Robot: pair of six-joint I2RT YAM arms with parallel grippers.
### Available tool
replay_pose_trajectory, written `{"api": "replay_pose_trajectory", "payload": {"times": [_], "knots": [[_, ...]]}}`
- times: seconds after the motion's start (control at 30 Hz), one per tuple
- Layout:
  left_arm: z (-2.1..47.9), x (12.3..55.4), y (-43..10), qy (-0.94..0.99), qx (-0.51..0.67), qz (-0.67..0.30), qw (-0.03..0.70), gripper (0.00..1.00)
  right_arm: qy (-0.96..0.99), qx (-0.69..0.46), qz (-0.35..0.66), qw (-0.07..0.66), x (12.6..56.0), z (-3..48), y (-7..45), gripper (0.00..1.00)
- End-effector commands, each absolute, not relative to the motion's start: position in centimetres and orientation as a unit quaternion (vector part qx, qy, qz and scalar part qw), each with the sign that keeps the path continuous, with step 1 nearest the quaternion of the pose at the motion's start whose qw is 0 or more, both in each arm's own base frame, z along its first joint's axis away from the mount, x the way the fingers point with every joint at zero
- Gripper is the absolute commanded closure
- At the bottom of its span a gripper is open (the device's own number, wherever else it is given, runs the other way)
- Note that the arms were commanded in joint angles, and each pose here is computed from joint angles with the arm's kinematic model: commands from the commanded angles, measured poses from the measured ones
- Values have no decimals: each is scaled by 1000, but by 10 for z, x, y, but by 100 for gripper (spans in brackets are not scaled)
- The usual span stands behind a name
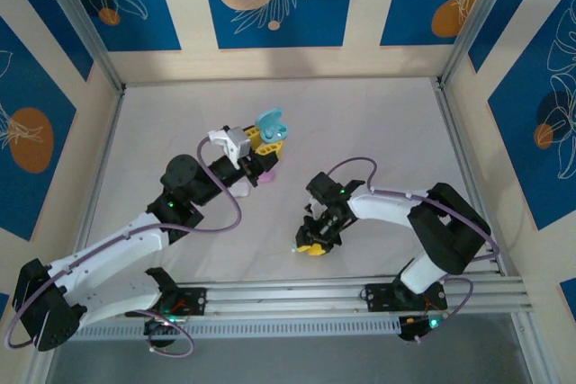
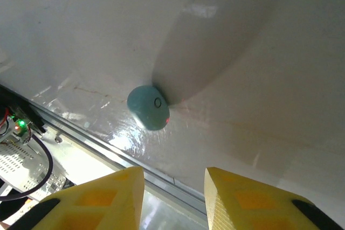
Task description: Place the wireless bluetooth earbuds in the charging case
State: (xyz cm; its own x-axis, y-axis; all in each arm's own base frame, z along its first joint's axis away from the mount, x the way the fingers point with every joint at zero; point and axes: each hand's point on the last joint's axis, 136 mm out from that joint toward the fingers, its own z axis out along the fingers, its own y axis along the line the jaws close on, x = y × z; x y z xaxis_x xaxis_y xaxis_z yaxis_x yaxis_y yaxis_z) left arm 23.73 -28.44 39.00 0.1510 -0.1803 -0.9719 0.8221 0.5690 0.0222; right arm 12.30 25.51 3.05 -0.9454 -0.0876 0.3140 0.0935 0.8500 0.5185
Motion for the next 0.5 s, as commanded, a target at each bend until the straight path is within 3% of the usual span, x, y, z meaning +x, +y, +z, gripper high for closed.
{"api": "replay_pose_trajectory", "payload": {"times": [0.0,0.47], "knots": [[402,231,-280,530,290,-357,712,78,-941,9,-296,165,128,38,269,65],[401,231,-279,533,289,-355,712,78,-945,16,-295,143,147,30,281,65]]}}
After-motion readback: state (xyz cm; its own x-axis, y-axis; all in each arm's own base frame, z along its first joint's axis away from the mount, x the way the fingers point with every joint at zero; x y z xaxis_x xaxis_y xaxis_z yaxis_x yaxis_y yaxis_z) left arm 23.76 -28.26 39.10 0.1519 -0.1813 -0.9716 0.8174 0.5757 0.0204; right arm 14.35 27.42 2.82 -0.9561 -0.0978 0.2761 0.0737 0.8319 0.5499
